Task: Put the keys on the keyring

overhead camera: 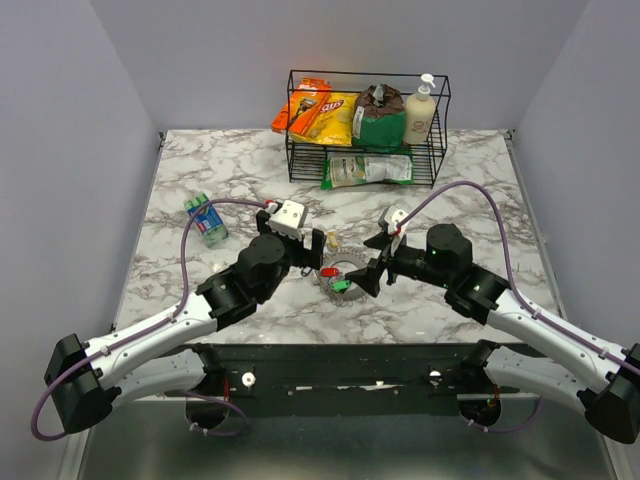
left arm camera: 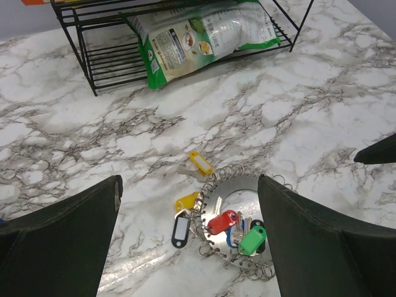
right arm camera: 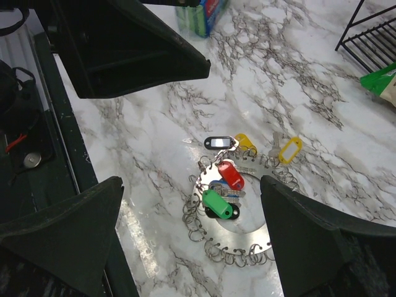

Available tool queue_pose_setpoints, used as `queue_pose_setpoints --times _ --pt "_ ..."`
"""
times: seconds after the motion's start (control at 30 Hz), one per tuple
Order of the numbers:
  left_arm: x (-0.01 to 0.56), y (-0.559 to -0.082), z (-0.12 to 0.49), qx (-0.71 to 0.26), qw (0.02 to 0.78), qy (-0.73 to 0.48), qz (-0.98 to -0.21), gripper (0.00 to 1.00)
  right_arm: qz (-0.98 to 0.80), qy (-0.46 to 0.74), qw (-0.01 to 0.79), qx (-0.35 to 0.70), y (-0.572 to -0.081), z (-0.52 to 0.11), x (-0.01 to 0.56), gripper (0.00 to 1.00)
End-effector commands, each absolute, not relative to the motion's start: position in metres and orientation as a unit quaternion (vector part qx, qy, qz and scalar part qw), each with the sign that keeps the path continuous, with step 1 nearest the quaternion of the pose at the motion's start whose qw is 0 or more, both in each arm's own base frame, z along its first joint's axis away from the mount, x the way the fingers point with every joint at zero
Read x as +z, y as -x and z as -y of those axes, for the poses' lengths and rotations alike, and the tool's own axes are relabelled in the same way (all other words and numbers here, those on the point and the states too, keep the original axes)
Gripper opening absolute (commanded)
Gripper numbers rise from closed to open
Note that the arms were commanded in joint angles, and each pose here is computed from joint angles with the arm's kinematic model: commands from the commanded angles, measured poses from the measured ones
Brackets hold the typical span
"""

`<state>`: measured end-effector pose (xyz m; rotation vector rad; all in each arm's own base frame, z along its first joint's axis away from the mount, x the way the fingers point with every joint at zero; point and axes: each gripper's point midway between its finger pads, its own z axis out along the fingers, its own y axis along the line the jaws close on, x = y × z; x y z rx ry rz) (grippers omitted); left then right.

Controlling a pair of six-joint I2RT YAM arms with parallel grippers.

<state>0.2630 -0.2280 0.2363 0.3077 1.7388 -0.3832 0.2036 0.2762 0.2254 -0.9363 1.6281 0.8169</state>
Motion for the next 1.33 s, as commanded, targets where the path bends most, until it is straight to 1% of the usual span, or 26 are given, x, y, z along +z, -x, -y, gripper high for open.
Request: queue_pose_setpoints --times 0.0,0.13,0.27,0.37,0.43,0.47,0.5,0.57,0.7,0.73,0.8,0.93,1.0,1.03,1.07,1.13,1.2,1.3 --pt "0.242 -0.257 0.242 -0.193 0.615 -0.165 -0.747 0.99 -0.67 0.381 0.535 0.347 -0.208 -0.28 0.238 1.0" --pt "0.227 -0.258 0.246 -0.182 0.599 -0.18 -0.759 0.99 -0.682 0.368 0.527 0.349 -0.212 -0.282 0.232 1.0" --pt "0.196 -0.262 0.253 -0.16 0.563 -0.189 -0.788 0.99 -0.703 0.355 0.514 0.342 -0.22 -0.285 0.221 1.0" --pt "0.168 -0.262 0.265 -0.161 0.524 -0.213 -0.809 0.99 -0.73 0.318 0.516 0.315 -0.236 -0.28 0.213 1.0" --pt "0.158 -0.266 0.27 -0.172 0.505 -0.206 -0.82 0.98 -0.761 0.277 0.515 0.28 -0.253 -0.272 0.2 1.0" --pt "0.144 -0.268 0.273 -0.172 0.486 -0.209 -0.831 0.99 -0.77 0.261 0.516 0.27 -0.259 -0.269 0.199 1.0" --pt "0.134 -0.27 0.269 -0.17 0.468 -0.2 -0.844 0.99 -0.791 0.228 0.511 0.246 -0.27 -0.26 0.188 1.0" --pt "0.12 -0.275 0.272 -0.178 0.443 -0.19 -0.858 0.99 -0.808 0.201 0.503 0.231 -0.279 -0.252 0.18 1.0" --pt "0.103 -0.286 0.263 -0.198 0.413 -0.145 -0.877 0.99 -0.845 0.142 0.465 0.222 -0.295 -0.23 0.157 1.0" --pt "0.095 -0.288 0.253 -0.194 0.406 -0.132 -0.883 0.99 -0.852 0.127 0.456 0.221 -0.297 -0.227 0.151 1.0" --pt "0.099 -0.294 0.252 -0.222 0.41 -0.111 -0.878 0.99 -0.863 0.1 0.451 0.205 -0.303 -0.214 0.145 1.0" --pt "0.098 -0.299 0.229 -0.249 0.412 -0.07 -0.874 0.99 -0.871 0.043 0.45 0.19 -0.31 -0.192 0.138 1.0" --pt "0.112 -0.307 0.214 -0.254 0.437 -0.04 -0.862 0.99 -0.87 0.012 0.46 0.176 -0.315 -0.177 0.139 1.0" --pt "0.11 -0.305 0.206 -0.251 0.438 -0.03 -0.863 0.99 -0.869 -0.012 0.467 0.161 -0.319 -0.167 0.139 1.0" --pt "0.122 -0.307 0.2 -0.254 0.454 -0.017 -0.854 0.99 -0.868 -0.022 0.472 0.151 -0.32 -0.162 0.139 1.0" --pt "0.126 -0.309 0.185 -0.255 0.468 0.008 -0.846 0.99 -0.865 -0.041 0.484 0.128 -0.322 -0.15 0.143 1.0" --pt "0.144 -0.31 0.179 -0.265 0.495 0.018 -0.828 0.99 -0.861 -0.046 0.492 0.124 -0.321 -0.146 0.148 1.0" --pt "0.157 -0.311 0.167 -0.258 0.519 0.033 -0.814 0.99 -0.854 -0.057 0.504 0.12 -0.321 -0.14 0.155 1.0"
